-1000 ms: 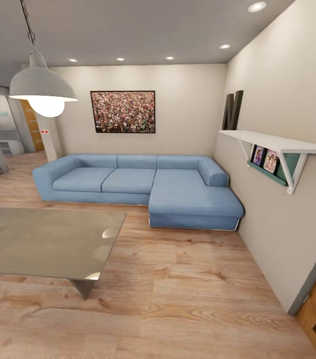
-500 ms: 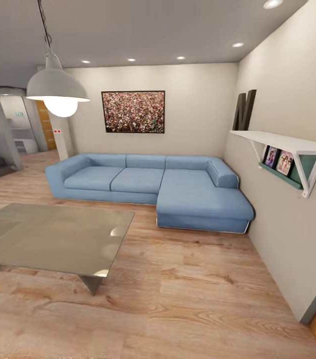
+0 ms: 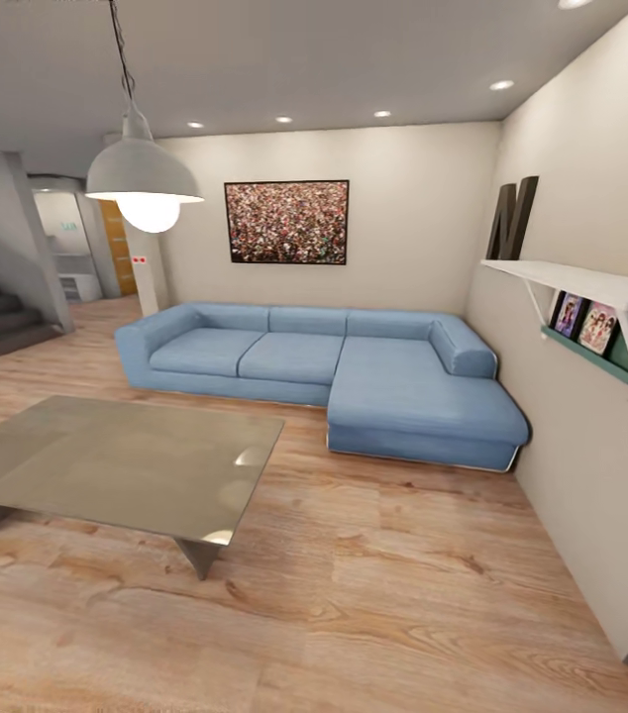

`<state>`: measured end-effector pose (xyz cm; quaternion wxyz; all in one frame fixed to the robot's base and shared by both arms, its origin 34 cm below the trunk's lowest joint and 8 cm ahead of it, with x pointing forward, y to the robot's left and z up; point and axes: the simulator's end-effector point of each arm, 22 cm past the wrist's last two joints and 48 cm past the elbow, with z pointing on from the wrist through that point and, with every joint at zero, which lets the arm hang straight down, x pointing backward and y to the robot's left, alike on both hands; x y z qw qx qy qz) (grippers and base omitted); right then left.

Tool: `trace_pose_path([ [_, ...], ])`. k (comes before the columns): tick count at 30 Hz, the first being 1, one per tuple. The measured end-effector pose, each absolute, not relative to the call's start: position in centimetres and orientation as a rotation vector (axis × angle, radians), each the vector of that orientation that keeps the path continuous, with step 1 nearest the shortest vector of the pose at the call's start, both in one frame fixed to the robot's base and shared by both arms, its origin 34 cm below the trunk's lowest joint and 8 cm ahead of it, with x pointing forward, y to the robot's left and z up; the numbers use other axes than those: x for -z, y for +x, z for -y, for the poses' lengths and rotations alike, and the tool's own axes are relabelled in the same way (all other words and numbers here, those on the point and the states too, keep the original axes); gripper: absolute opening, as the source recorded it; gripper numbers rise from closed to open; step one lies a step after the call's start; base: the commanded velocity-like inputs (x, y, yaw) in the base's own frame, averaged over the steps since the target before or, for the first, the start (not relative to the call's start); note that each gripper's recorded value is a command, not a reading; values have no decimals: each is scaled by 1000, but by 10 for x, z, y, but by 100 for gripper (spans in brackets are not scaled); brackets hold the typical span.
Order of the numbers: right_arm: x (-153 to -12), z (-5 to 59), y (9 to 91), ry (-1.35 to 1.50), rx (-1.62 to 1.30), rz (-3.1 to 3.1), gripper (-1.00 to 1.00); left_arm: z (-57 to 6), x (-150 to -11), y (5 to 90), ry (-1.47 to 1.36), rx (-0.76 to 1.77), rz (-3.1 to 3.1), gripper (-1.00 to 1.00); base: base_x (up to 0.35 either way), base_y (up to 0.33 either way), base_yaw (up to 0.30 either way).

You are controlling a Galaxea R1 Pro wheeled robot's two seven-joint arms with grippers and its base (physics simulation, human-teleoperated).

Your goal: Place each of the two pumpkins and all three candles from the living room inside a cabinet in the living room (use any cabinet), then make sure every cabinet is closed, and position the cauldron so it is next to a table in the living room.

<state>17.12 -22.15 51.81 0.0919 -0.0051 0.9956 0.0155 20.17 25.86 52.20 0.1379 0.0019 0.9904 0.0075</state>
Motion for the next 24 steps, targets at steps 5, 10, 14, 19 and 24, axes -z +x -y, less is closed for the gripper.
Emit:
trace_pose_path([
  [5,-518,222,172,-15,-46,-2956,100,-259,-522,202,5,-22,-2865,100,0,0,151],
  [10,-518,222,171,-15,-46,-2956,100,-259,-522,202,5,-22,-2865,100,0,0,151],
  [14,-518,222,171,-15,-46,-2957,100,-259,-522,202,5,-22,-2865,100,0,0,151],
  [19,-518,222,171,-15,-46,-2958,100,-259,-522,202,5,-22,-2865,100,0,0,151],
  [24,-518,222,171,-15,-46,-2957,100,-259,-522,202,2,-23,-2865,100,0,0,151],
])
